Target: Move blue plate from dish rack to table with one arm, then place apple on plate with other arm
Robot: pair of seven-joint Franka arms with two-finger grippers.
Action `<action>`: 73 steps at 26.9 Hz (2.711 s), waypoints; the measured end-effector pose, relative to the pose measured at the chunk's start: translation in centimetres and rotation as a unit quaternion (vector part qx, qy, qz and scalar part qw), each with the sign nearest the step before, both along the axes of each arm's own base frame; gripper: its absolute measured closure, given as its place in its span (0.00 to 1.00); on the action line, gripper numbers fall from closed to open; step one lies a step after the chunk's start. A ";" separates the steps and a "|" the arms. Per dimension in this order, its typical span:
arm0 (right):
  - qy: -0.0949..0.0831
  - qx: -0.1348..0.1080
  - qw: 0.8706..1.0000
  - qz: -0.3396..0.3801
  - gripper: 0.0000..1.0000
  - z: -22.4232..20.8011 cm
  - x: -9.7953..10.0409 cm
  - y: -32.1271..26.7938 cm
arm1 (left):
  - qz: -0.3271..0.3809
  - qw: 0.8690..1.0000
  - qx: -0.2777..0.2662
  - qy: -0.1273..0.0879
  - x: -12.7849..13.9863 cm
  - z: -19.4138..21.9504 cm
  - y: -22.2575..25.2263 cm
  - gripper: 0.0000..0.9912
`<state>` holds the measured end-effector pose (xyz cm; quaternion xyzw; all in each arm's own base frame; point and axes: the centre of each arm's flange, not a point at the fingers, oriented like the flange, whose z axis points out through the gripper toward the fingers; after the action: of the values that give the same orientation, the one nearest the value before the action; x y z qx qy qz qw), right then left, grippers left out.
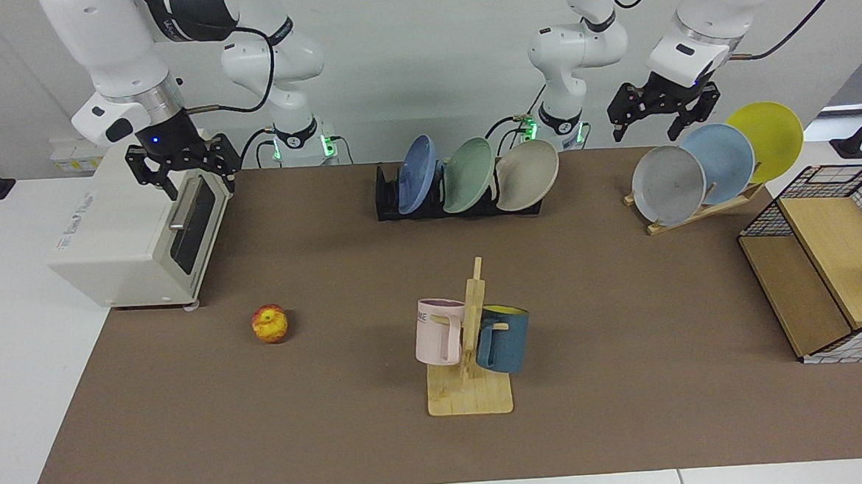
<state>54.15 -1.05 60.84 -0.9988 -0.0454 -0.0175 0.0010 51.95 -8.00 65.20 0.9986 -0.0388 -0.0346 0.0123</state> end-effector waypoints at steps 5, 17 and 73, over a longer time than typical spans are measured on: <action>0.000 0.000 1.000 0.000 0.00 0.0 0.0 0.0 | -0.008 1.000 -0.001 0.002 -0.4 -0.1 -0.9 0.00; -0.001 0.000 1.000 0.000 0.00 0.0 0.0 0.0 | -0.023 0.999 -0.038 0.011 -1.3 -1.4 -3.3 0.00; -0.001 0.000 1.000 -0.001 0.00 0.0 0.0 -0.1 | -0.044 0.991 -0.122 0.034 -21.6 -22.4 -33.3 0.08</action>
<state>54.18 -1.19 60.87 -0.9988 -0.0441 -0.0190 0.0009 30.36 -41.34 42.82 0.9852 -0.0859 -0.0637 0.1337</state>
